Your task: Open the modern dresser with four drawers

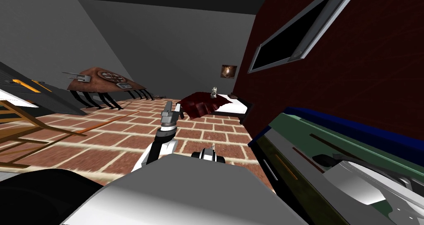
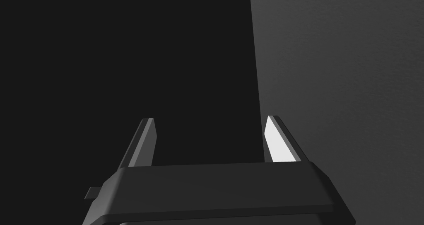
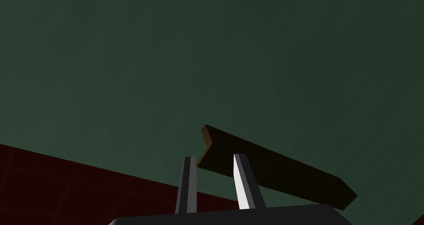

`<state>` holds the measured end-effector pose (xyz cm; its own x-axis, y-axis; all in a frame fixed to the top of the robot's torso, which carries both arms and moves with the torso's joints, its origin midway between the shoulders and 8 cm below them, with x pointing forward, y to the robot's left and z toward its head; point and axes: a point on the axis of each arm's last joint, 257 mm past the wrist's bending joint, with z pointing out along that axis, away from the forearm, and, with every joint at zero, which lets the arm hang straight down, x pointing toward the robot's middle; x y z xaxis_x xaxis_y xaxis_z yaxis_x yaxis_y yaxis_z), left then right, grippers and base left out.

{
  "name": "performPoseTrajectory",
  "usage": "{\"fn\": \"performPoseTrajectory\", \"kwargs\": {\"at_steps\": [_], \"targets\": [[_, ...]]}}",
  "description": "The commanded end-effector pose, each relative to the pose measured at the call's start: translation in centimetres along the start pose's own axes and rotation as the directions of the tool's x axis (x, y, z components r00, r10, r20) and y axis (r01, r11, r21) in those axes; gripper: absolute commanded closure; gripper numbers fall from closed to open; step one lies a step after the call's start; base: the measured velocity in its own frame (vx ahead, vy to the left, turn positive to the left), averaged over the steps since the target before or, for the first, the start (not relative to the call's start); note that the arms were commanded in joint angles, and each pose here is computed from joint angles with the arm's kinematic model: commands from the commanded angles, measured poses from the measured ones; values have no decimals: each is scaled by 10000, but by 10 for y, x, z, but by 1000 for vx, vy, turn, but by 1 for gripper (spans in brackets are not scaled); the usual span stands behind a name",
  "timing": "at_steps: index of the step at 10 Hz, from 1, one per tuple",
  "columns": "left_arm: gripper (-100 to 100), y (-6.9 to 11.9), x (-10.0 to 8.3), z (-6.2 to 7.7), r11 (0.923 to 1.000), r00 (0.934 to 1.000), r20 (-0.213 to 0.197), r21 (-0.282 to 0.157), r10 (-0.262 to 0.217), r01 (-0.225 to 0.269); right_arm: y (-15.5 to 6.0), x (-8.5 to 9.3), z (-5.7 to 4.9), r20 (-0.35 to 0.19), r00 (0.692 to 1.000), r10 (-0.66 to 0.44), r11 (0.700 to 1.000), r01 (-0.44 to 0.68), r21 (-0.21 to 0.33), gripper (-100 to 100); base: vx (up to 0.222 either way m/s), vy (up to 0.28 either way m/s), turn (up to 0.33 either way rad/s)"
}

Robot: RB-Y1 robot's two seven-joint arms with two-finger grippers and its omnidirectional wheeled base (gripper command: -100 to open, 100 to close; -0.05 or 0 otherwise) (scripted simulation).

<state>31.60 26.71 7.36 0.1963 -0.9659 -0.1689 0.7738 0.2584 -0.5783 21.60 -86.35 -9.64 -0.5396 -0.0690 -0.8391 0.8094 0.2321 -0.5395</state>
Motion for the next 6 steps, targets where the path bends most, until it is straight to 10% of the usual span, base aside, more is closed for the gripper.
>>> {"fn": "performPoseTrajectory", "kwargs": {"at_steps": [1,2,3,6], "targets": [[0,0,0,0,10000,10000,0,0,-1,1,2,-3,-2,34,10000,-23,10000,23,-30,100,-4,174,-8],[0,0,0,0,10000,10000,1,0,-1,1,3,-3,-3,40,10000,-27,10000,27,-36,100,8,173,-9],[0,0,0,0,10000,10000,1,0,-1,1,-1,-16,-2,80,10000,-17,10000,17,-31,-100,-13,56,-93],[0,0,0,0,10000,10000,-1,-2,2,-2,-4,-41,-2,161,9999,-18,9999,20,-138,-100,1,-2,-25]]}}
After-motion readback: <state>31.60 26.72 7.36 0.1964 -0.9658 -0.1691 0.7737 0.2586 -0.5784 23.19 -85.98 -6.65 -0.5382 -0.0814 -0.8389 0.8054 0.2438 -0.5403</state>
